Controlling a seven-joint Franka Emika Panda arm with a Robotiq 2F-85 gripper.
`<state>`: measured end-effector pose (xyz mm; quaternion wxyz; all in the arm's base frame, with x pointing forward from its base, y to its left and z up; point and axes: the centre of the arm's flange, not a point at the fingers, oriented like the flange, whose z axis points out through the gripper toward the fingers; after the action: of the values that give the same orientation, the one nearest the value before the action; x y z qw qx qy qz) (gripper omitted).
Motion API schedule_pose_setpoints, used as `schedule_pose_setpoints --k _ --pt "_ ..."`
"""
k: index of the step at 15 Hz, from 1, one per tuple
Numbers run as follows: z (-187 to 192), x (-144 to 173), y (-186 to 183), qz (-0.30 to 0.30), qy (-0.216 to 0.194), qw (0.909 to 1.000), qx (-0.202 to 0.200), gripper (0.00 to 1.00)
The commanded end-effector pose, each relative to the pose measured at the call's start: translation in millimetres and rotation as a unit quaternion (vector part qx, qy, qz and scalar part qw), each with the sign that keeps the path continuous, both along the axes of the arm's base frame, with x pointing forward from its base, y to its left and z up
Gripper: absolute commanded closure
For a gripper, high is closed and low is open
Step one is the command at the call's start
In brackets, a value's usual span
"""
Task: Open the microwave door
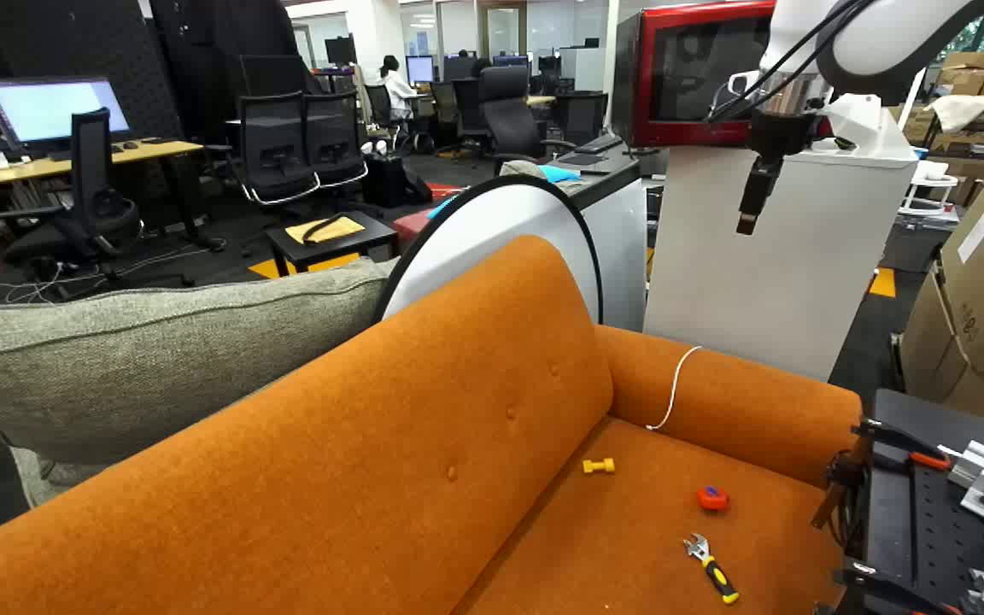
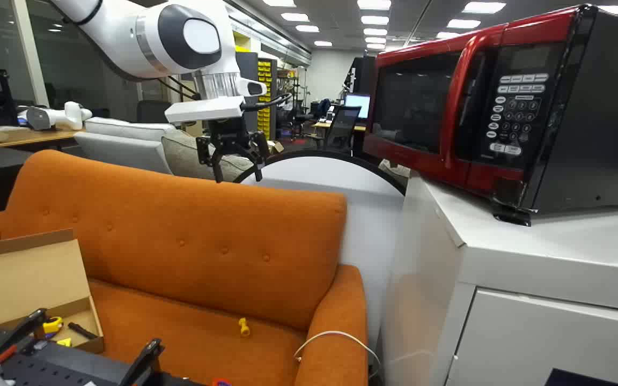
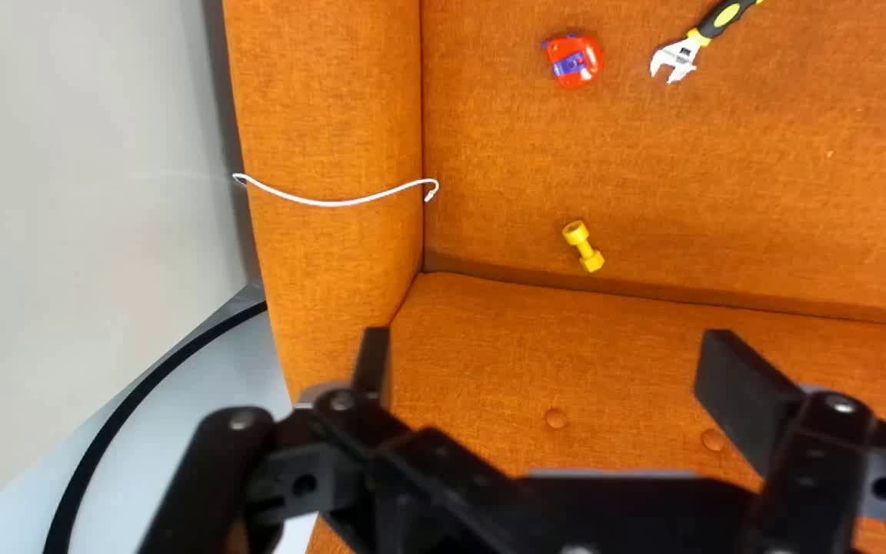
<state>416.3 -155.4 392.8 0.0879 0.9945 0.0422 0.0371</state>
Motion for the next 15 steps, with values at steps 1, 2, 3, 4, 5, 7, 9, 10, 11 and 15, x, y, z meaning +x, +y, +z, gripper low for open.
schedule_pose_setpoints --k 1,2,3,4,5,7,9,10,11,15 --pt "0 0 0 0.000 0.000 1.0000 0.000 0.00" --pt "3 -3 -4 -0.012 -0.012 0.9998 -0.012 0.00" --pt "6 -6 -7 -0.025 -0.029 0.9992 -0.015 0.00" --pt "11 -10 -12 -0.039 -0.053 0.9977 -0.018 0.00" --pt "17 -12 -16 -0.050 -0.075 0.9957 -0.022 0.00" --pt "31 -19 -26 -0.075 -0.132 0.9881 -0.026 0.00" --pt "47 -29 -37 -0.102 -0.179 0.9774 -0.048 0.00" --pt "53 -34 -44 -0.116 -0.193 0.9714 -0.074 0.00" --pt "54 -21 -44 -0.095 -0.165 0.9808 -0.042 0.00" --pt "54 -23 -43 -0.095 -0.167 0.9803 -0.044 0.00"
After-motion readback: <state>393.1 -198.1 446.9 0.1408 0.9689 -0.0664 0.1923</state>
